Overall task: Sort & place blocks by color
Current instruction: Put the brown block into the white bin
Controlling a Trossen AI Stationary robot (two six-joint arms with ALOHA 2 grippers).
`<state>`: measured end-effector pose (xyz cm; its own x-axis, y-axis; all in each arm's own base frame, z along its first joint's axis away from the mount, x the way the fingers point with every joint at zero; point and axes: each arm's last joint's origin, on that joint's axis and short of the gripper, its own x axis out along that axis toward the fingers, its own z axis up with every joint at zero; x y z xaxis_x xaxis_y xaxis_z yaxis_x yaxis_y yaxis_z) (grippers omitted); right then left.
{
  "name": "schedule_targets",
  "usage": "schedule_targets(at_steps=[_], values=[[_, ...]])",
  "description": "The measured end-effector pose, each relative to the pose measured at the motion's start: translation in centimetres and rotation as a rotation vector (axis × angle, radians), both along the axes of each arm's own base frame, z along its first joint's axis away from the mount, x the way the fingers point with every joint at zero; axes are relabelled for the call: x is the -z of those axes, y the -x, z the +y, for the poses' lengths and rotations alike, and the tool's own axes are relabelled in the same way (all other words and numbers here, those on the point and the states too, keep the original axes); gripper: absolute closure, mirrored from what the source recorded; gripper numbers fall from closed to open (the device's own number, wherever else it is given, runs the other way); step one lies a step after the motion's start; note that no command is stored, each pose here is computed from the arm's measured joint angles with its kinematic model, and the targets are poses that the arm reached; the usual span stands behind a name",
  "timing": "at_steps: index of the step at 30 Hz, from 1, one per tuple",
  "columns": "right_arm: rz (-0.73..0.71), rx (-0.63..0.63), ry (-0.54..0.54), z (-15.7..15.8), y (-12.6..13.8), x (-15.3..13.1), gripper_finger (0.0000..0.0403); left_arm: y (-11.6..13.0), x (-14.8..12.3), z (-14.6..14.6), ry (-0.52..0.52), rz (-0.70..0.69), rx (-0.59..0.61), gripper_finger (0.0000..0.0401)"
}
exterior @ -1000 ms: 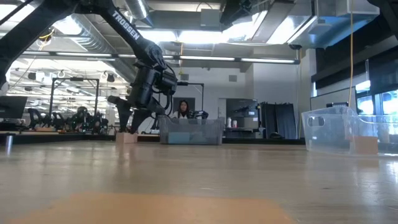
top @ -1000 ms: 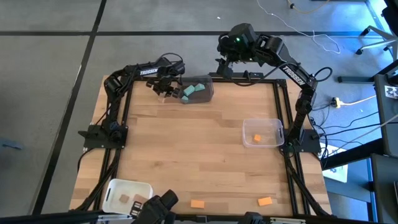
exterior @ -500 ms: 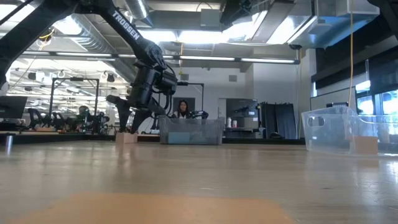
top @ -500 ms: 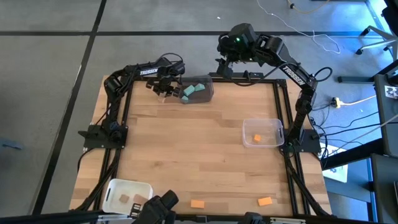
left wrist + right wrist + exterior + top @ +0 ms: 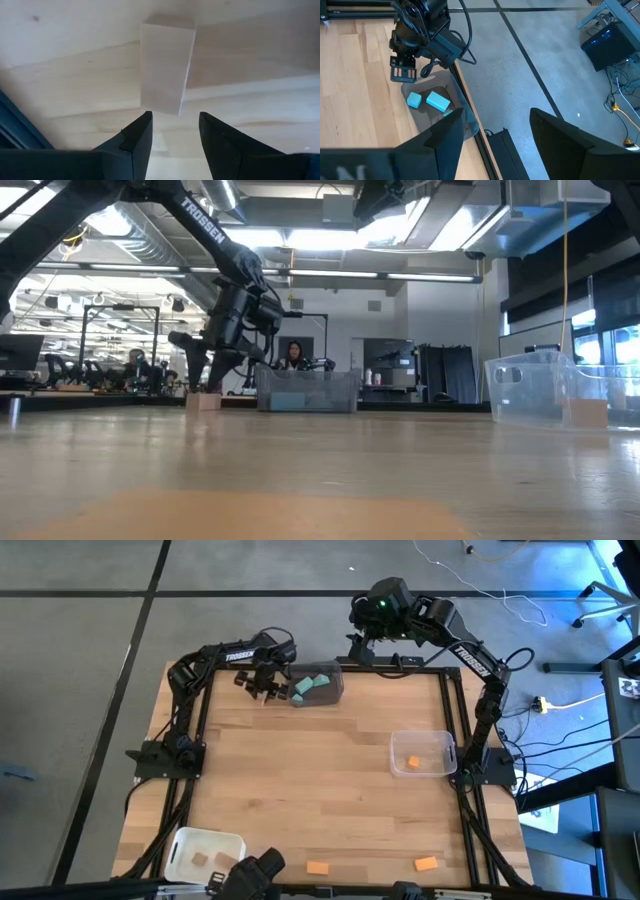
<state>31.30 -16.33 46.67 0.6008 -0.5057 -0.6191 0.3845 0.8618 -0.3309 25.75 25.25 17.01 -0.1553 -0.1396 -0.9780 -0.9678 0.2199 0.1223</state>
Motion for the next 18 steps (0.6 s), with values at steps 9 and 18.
schedule_targets(at_steps=[9,18], values=[[-0.001,0.001,0.0,0.0,0.0,0.0,0.0178,-1.6,-2.4,0.7,-0.157,0.009,0.037,0.0249],[-0.014,0.014,-0.012,0.0,0.0,0.0,0.0178,-0.2,-2.1,1.9,-0.106,-0.027,-0.029,0.0332]])
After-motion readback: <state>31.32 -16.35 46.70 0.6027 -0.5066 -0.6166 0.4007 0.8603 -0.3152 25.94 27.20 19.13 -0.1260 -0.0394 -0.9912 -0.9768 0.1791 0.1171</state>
